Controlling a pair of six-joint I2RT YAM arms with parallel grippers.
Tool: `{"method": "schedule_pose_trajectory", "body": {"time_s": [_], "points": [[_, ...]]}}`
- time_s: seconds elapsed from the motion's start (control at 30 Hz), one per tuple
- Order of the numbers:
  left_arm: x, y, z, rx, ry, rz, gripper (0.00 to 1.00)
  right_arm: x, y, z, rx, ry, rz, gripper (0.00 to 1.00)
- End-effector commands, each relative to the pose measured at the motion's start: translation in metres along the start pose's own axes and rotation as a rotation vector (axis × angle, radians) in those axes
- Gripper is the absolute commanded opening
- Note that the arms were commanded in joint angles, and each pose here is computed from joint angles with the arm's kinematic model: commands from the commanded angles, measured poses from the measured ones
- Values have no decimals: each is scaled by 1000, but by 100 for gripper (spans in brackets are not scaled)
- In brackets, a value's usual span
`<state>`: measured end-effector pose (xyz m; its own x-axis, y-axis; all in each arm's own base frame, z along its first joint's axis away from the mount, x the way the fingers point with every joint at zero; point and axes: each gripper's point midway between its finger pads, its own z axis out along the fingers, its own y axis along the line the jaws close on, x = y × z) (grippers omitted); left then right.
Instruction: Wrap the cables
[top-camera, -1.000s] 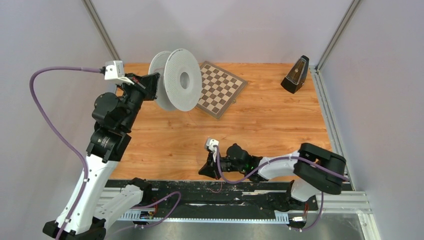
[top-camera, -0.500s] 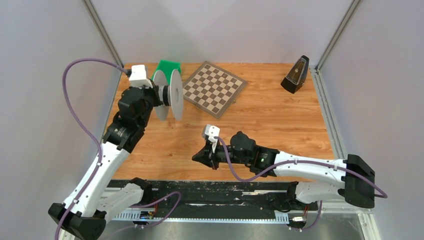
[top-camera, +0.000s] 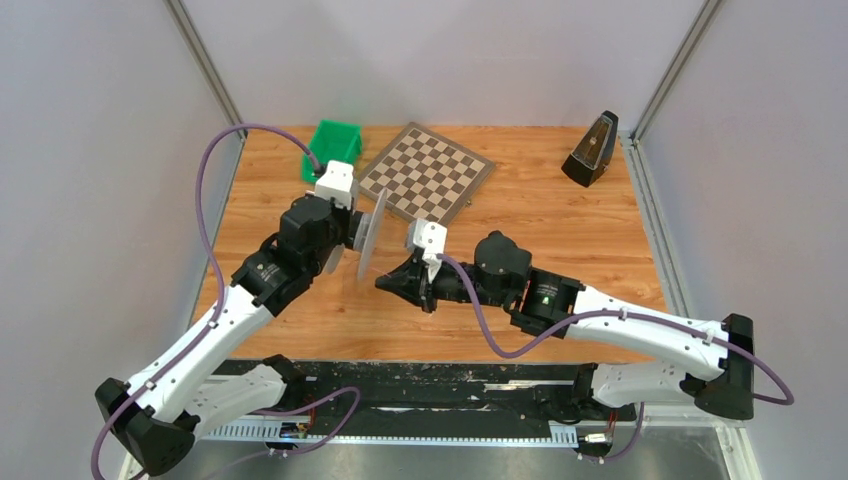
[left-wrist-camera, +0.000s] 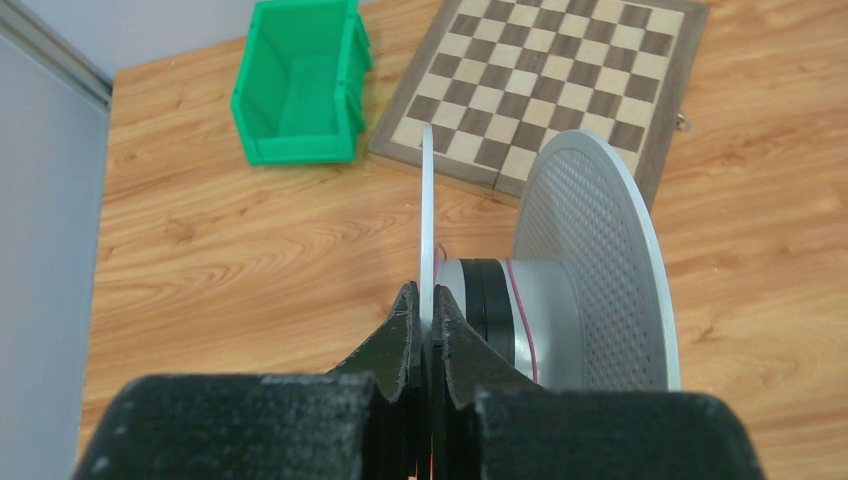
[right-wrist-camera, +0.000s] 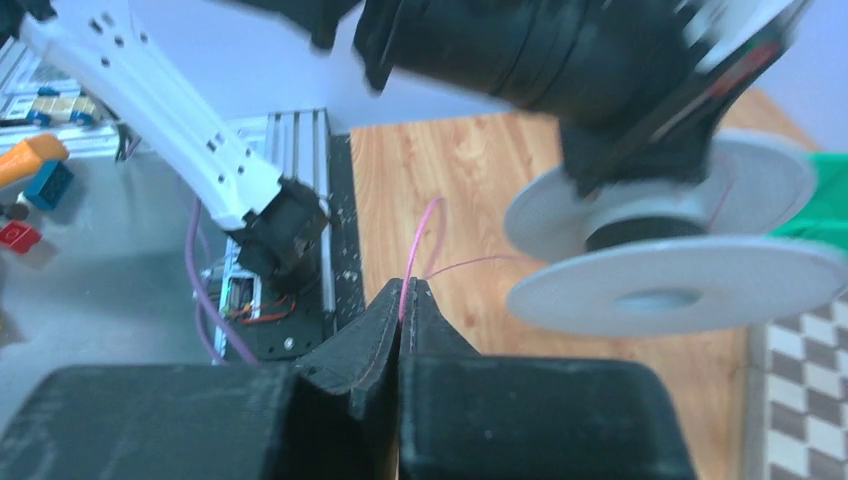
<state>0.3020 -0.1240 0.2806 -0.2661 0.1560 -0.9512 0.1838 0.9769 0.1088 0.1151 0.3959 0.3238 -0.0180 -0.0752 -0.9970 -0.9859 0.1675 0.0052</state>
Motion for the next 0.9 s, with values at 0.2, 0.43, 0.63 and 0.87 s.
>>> {"method": "schedule_pose_trajectory", "body": {"time_s": [0.2, 0.43, 0.63, 0.87], "points": [[-16, -39, -34, 269, -138, 109, 0, -68, -68, -8, 163, -119, -106, 0], [-6, -75, -67, 557, -180, 207, 0, -55, -123, -32, 325, -97, -100, 0], [-9, -102, -101, 780, -198, 191, 0, -27, -158, -47, 399, -41, -85, 0], [-21, -113, -127, 901, -219, 148, 0, 11, -183, -69, 486, 20, -32, 0]]}}
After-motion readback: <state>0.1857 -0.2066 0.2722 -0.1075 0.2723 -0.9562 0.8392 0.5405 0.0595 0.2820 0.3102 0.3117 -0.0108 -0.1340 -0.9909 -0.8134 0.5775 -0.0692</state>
